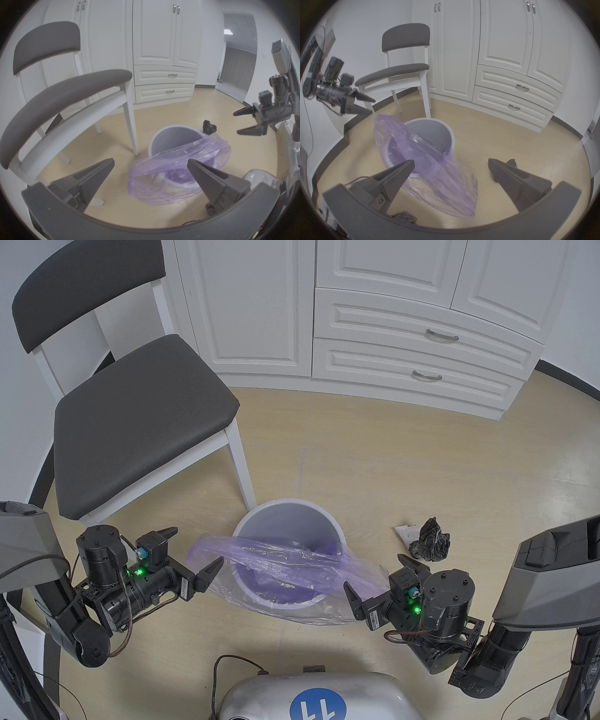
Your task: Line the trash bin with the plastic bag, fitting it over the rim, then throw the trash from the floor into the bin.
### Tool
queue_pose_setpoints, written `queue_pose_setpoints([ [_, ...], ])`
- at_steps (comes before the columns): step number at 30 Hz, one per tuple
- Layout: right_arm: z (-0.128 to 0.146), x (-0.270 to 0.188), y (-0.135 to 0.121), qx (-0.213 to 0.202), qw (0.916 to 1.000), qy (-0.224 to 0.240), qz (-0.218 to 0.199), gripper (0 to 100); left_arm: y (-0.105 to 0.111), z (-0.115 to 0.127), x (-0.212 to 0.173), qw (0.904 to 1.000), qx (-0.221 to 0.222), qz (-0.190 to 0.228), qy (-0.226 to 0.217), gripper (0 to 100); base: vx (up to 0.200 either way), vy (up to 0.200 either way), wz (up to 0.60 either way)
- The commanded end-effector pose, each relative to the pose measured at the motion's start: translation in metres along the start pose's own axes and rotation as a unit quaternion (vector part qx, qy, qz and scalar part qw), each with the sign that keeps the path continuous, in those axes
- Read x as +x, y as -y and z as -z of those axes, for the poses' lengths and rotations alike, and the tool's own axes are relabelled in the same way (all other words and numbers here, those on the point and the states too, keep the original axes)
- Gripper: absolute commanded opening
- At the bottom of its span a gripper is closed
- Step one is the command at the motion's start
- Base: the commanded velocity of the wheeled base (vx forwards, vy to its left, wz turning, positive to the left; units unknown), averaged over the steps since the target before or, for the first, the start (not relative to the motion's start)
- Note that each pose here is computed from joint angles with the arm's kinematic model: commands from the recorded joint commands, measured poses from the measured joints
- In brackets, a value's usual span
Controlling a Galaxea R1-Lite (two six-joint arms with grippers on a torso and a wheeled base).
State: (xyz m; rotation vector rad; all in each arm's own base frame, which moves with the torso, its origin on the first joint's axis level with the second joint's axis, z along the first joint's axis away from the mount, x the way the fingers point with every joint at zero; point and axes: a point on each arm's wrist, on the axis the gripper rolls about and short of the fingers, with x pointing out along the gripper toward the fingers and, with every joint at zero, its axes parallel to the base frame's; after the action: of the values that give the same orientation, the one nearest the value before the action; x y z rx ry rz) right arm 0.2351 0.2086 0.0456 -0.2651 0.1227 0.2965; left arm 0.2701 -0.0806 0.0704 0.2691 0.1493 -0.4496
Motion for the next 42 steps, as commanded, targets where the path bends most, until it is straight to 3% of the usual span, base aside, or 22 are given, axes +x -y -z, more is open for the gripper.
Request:
queue_pose_setpoints([
  [1,-0.003,0.005,-0.003,-0.017,0.9997,0.013,0.011,100,0.009,-0.022,-0.011,0.9990,0.009,0.007,0.043,100,0.000,0.000,0.00],
  [4,-0.013,0.009,-0.006,-0.019,0.9992,0.033,0.008,100,0.008,-0.031,-0.017,0.9983,0.011,-0.001,0.058,100,0.000,0.000,0.00],
  [7,-0.034,0.026,0.002,-0.102,0.9914,0.072,0.039,100,0.005,-0.046,-0.029,0.9960,0.014,-0.010,0.088,100,0.000,0.000,0.00],
  [9,-0.045,0.031,-0.001,-0.131,0.9874,0.081,0.037,100,0.005,-0.051,-0.034,0.9949,0.017,-0.014,0.098,100,0.000,0.000,0.00],
  [12,-0.048,0.032,-0.004,-0.137,0.9873,0.074,0.028,100,0.005,-0.052,-0.034,0.9947,0.018,-0.014,0.101,100,0.000,0.000,0.00],
  [13,-0.064,0.024,-0.020,-0.161,0.9857,0.047,-0.013,100,0.005,-0.058,-0.038,0.9930,0.026,-0.035,0.109,100,0.000,0.000,0.00],
  [16,-0.077,0.018,-0.027,-0.179,0.9829,0.031,-0.034,100,0.004,-0.063,-0.042,0.9917,0.025,-0.049,0.116,100,0.000,0.000,0.00],
  [20,-0.115,0.015,-0.037,-0.215,0.9703,0.021,-0.109,100,0.002,-0.069,-0.048,0.9895,0.027,-0.059,0.129,100,0.000,0.000,0.00],
  [23,-0.126,0.013,-0.038,-0.218,0.9558,0.027,-0.195,100,0.002,-0.069,-0.048,0.9894,0.027,-0.059,0.130,100,0.000,0.000,0.00],
  [26,-0.123,0.011,-0.034,-0.233,0.9381,-0.014,-0.256,100,-0.002,-0.070,-0.046,0.9888,0.026,-0.066,0.131,100,0.000,0.000,0.00],
  [31,-0.135,0.028,-0.037,-0.251,0.9214,-0.059,-0.291,100,-0.015,-0.071,-0.044,0.9869,0.025,-0.086,0.134,100,0.000,0.000,0.00],
  [35,-0.135,0.045,-0.034,-0.247,0.9165,-0.069,-0.307,100,-0.021,-0.069,-0.044,0.9865,0.024,-0.095,0.131,100,0.000,0.000,0.00],
  [42,-0.109,0.075,-0.038,-0.264,0.9075,-0.094,-0.313,100,-0.030,-0.072,-0.041,0.9839,0.026,-0.111,0.138,100,0.000,0.000,0.00],
])
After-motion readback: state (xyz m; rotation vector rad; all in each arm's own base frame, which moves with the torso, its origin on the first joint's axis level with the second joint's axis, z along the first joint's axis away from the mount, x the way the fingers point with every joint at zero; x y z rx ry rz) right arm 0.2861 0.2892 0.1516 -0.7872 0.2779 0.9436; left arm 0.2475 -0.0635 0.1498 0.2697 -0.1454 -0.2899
